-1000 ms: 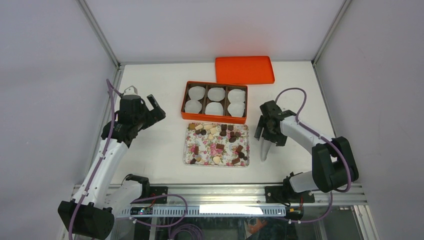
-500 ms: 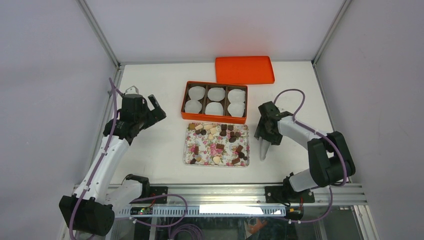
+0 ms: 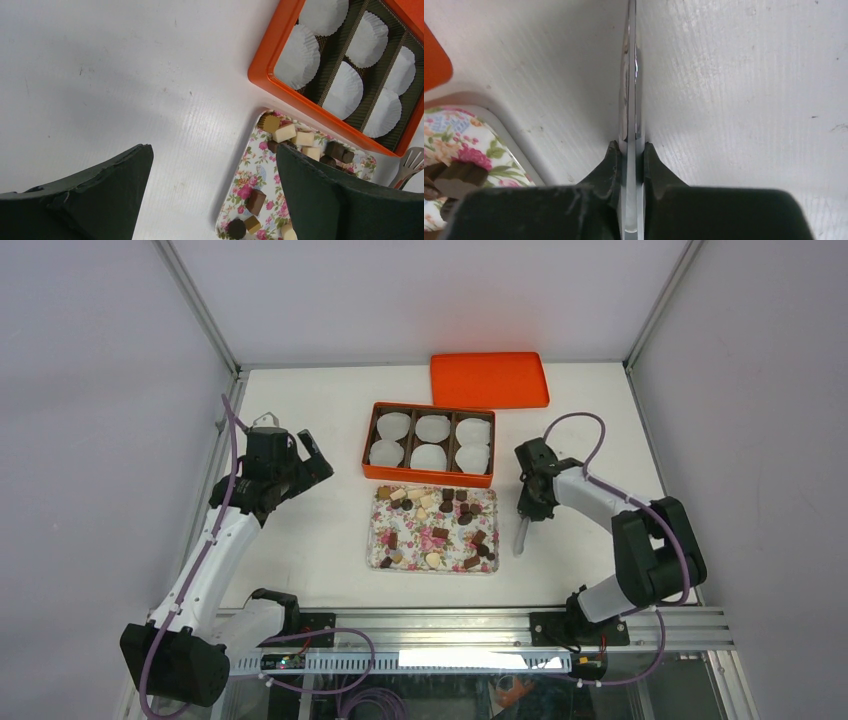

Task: Pack the chocolate

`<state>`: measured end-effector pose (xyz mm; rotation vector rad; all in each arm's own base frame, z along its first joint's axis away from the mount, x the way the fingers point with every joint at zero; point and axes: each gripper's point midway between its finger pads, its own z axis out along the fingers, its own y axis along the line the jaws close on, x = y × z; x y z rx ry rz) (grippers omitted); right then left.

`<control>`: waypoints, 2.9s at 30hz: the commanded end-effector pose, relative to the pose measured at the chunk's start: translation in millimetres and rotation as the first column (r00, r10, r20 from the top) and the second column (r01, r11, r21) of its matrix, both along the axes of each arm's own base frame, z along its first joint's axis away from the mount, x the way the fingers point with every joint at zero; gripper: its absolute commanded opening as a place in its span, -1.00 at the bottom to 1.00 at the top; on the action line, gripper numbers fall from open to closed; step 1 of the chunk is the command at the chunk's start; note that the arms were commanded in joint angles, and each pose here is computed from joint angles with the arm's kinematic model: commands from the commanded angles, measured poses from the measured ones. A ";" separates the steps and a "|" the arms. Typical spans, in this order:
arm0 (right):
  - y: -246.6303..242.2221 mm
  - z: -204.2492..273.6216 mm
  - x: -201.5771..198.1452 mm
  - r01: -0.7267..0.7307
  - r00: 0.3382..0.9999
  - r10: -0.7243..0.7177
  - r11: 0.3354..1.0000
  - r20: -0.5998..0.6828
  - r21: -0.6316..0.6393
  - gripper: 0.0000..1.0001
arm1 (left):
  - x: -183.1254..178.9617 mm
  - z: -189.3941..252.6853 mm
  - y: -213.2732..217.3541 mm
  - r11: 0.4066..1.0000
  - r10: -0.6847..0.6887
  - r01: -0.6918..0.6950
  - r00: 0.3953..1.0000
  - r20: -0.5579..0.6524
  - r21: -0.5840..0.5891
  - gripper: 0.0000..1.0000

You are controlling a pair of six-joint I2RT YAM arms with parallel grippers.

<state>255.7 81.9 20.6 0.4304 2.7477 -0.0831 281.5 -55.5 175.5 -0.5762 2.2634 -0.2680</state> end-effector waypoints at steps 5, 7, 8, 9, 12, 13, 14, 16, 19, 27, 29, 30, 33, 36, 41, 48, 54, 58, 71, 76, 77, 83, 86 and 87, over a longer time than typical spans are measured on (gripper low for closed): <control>18.7 79.6 -3.0 -0.168 0.982 0.156 0.980 0.111 0.109 -1.00 | 14.3 28.6 10.1 0.998 0.057 -0.059 0.996 0.075 0.036 0.98; 29.6 97.4 -14.3 -0.217 0.974 0.201 0.962 0.107 0.166 -1.00 | 18.0 30.5 8.8 0.998 0.043 -0.047 0.996 0.072 0.043 0.98; 39.4 106.7 -22.4 -0.250 0.967 0.233 0.944 0.101 0.213 -1.00 | 19.9 32.3 7.8 0.998 0.035 -0.038 0.997 0.073 0.046 0.98; 47.4 115.8 -30.6 -0.287 0.958 0.271 0.925 0.098 0.248 -1.00 | 21.4 32.4 6.6 0.998 0.026 -0.029 0.997 0.070 0.047 0.98; 69.6 139.6 -61.0 -0.392 0.915 0.400 0.861 0.045 0.324 -1.00 | 24.7 31.3 6.9 0.998 0.031 -0.035 0.998 0.063 0.050 0.98; 72.4 144.8 -71.6 -0.410 0.903 0.429 0.852 0.015 0.327 -1.00 | 24.7 30.0 7.7 0.998 0.037 -0.040 0.998 0.060 0.052 0.98; 73.9 147.0 -81.4 -0.423 0.891 0.453 0.846 -0.019 0.326 -1.00 | 24.9 29.0 7.9 0.998 0.038 -0.041 0.998 0.057 0.054 0.98; 75.2 149.9 -98.8 -0.448 0.868 0.492 0.835 -0.071 0.319 -1.00 | 25.1 28.3 6.8 0.998 0.031 -0.034 0.998 0.053 0.053 0.98; 72.9 147.2 -124.0 -0.477 0.824 0.542 0.820 -0.164 0.315 -1.00 | 24.9 25.8 3.0 0.999 0.007 -0.009 0.999 0.043 0.047 0.98; 63.5 130.2 -136.2 -0.529 0.769 0.571 0.821 -0.288 0.217 -0.75 | 21.9 21.7 -2.5 0.999 -0.019 0.018 0.999 0.030 0.028 0.98; 63.4 125.4 -131.2 -0.540 0.757 0.574 0.819 -0.313 0.195 -0.70 | 21.6 21.7 -4.0 0.999 -0.026 0.025 0.999 0.029 0.023 0.98; 62.5 124.1 -128.3 -0.542 0.756 0.571 0.820 -0.321 0.181 -0.68 | 21.5 21.6 -4.3 0.999 -0.026 0.026 0.999 0.029 0.021 0.98; 62.3 116.8 -117.4 -0.569 0.738 0.580 0.810 -0.344 0.143 -0.64 | 20.4 22.2 -3.1 0.999 -0.022 0.022 0.999 0.032 0.025 0.98; 66.6 116.9 -103.7 -0.594 0.733 0.596 0.796 -0.327 0.120 -0.56 | 19.2 23.1 -2.3 0.999 -0.022 0.021 0.999 0.035 0.028 0.98; 82.1 115.3 -92.2 -0.614 0.717 0.627 0.775 -0.305 0.149 -0.47 | 14.6 19.7 -2.1 0.999 -0.024 0.023 0.999 0.031 0.025 0.98; 88.5 94.2 -100.2 -0.619 0.673 0.649 0.757 -0.354 0.210 -0.33 | 12.6 18.2 -0.8 1.000 -0.015 0.014 0.999 0.031 0.024 0.98; 85.1 86.0 -101.5 -0.618 0.666 0.642 0.760 -0.381 0.201 -0.17 | 13.6 17.5 -1.7 1.000 -0.016 0.015 0.999 0.028 0.021 0.98; 82.1 82.5 -99.3 -0.621 0.668 0.635 0.763 -0.388 0.180 -0.16 | 13.5 17.4 -2.1 1.000 -0.015 0.015 1.000 0.026 0.018 0.98; 76.2 70.1 -89.6 -0.625 0.677 0.611 0.771 -0.410 0.118 -0.15 | 11.2 15.9 -1.9 1.000 -0.009 0.009 1.000 0.025 0.011 0.98; 78.3 67.2 -87.8 -0.630 0.672 0.618 0.767 -0.408 0.123 -0.15 | 10.7 16.6 -2.4 1.000 -0.011 0.011 1.000 0.027 0.008 0.98; 78.5 66.4 -88.0 -0.631 0.671 0.619 0.766 -0.409 0.124 -0.15 | 10.5 16.4 -2.9 1.000 -0.013 0.013 1.000 0.026 0.006 0.98; 82.5 59.4 -85.4 -0.635 0.664 0.626 0.761 -0.408 0.135 -0.14 | 9.4 15.8 -3.7 1.000 -0.014 0.014 1.000 0.026 0.001 0.98; 83.6 56.8 -83.4 -0.640 0.661 0.631 0.757 -0.407 0.134 -0.13 | 9.3 15.8 -4.8 1.000 -0.017 0.017 1.000 0.026 -0.005 0.98; 83.4 56.1 -82.7 -0.641 0.661 0.631 0.756 -0.407 0.133 -0.13 | 9.1 15.5 -5.2 1.000 -0.018 0.018 1.000 0.024 -0.007 0.98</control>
